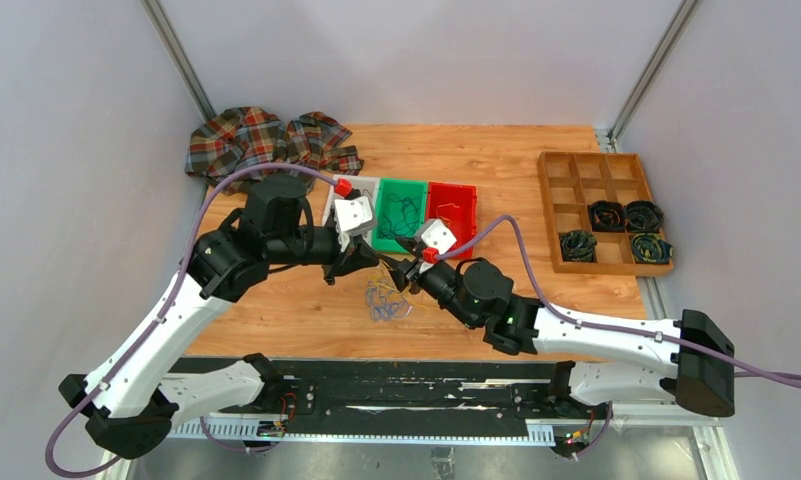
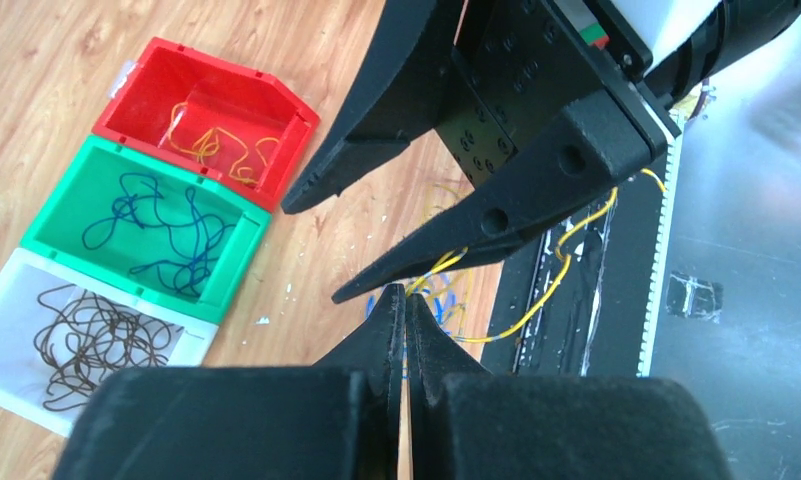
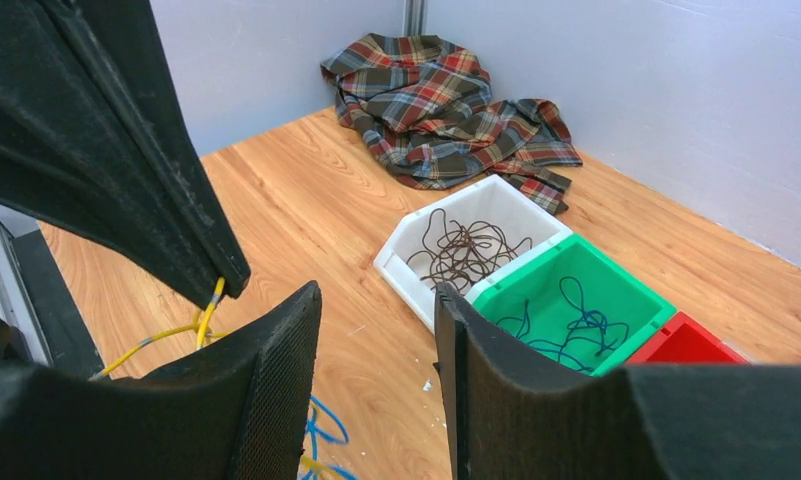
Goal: Untangle the cables
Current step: Untie the cable, then place the cable in the bin.
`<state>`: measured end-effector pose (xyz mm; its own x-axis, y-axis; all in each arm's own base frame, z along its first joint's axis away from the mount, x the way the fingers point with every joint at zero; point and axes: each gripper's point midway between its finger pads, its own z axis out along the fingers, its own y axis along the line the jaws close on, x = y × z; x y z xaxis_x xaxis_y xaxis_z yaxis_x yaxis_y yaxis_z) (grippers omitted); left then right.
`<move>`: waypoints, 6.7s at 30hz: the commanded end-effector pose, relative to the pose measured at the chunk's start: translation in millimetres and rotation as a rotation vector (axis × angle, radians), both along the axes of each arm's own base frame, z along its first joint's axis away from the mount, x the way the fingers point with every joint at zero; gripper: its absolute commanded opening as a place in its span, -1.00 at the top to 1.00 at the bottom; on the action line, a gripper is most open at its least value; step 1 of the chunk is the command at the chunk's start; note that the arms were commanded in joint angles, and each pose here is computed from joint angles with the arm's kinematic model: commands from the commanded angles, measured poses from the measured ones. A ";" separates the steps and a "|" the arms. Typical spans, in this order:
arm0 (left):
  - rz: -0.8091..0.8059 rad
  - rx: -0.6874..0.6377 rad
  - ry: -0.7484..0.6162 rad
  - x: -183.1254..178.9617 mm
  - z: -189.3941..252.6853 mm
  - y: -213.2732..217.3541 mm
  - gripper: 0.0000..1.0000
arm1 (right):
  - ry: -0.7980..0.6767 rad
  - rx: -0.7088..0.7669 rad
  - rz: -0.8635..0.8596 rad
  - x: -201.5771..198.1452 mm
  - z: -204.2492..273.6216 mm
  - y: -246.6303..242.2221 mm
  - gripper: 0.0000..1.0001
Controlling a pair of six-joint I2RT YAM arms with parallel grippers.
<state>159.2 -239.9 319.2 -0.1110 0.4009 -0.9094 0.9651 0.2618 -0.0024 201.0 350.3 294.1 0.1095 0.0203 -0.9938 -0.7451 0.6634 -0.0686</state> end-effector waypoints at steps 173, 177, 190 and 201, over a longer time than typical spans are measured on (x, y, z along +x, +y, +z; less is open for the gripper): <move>-0.136 0.160 -0.568 17.4 63.1 28.3 0.99 | -0.130 -0.056 0.101 -33.7 93.0 -53.3 -0.32; -0.151 0.161 -0.567 22.4 66.3 19.6 0.99 | -0.094 -0.052 0.107 -20.7 81.5 -34.9 -0.33; 0.104 0.257 -0.395 137.1 45.4 -40.8 0.99 | 0.279 0.025 -0.608 98.6 -35.2 -175.7 -0.33; 0.234 0.378 -0.298 240.4 -41.0 -103.1 0.99 | 0.306 0.048 -0.880 79.9 -55.2 -249.4 -0.39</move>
<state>371.8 -330.9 274.4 0.0130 0.7209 -0.6930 0.8762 0.3257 0.3553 286.5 129.9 247.7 -0.1582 0.0599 -0.9856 -0.0826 0.9939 0.0737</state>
